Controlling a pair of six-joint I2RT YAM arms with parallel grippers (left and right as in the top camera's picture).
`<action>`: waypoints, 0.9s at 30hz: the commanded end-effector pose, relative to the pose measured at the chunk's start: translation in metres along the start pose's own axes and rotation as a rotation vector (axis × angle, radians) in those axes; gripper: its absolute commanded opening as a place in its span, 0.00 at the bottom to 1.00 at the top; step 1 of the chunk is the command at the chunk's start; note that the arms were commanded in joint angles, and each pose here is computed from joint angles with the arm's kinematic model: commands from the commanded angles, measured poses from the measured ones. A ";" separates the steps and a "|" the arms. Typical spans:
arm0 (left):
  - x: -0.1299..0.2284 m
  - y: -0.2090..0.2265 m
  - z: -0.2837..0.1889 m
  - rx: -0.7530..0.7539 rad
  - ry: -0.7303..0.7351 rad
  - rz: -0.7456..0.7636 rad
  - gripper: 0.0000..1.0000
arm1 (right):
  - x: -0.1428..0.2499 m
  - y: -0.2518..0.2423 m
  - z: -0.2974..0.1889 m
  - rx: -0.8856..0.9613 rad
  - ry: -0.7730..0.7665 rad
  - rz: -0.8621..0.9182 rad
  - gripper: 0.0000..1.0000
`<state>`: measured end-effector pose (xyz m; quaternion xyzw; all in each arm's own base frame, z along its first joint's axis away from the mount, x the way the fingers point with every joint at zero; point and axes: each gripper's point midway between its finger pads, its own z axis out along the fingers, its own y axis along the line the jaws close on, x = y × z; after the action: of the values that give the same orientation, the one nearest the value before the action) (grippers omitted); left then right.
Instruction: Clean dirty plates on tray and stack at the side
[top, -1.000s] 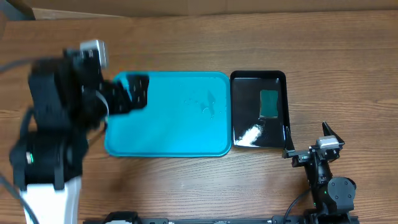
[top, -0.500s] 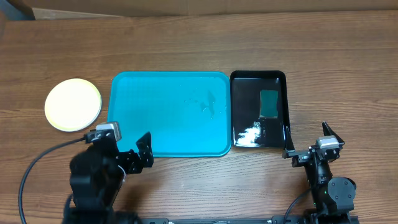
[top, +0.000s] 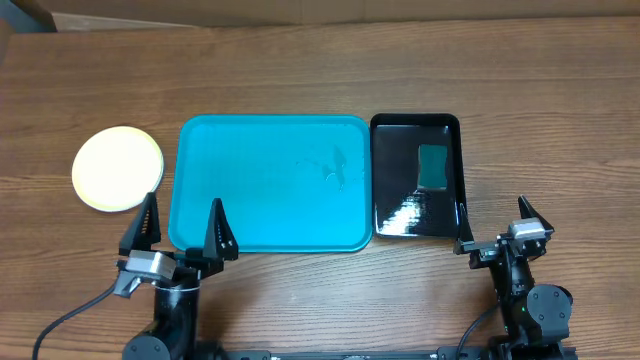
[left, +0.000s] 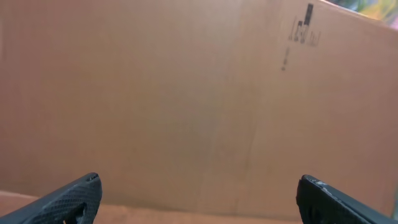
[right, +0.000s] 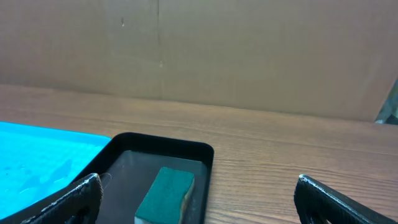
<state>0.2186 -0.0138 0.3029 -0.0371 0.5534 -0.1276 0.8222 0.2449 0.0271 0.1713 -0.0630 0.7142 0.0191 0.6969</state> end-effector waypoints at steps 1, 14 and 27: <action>0.033 0.013 -0.004 -0.041 0.045 0.011 1.00 | 0.002 0.000 0.000 -0.001 -0.004 0.000 1.00; 0.140 0.042 -0.032 -0.130 0.456 0.111 1.00 | 0.002 0.000 0.000 -0.001 -0.003 0.000 1.00; 0.140 0.042 -0.032 -0.108 0.462 0.200 1.00 | 0.002 0.000 0.000 -0.001 -0.004 0.000 1.00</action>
<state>0.2463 -0.0082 0.1559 -0.0027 0.7351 -0.0349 0.6770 0.2449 0.0272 0.1713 -0.0634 0.7141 0.0190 0.6969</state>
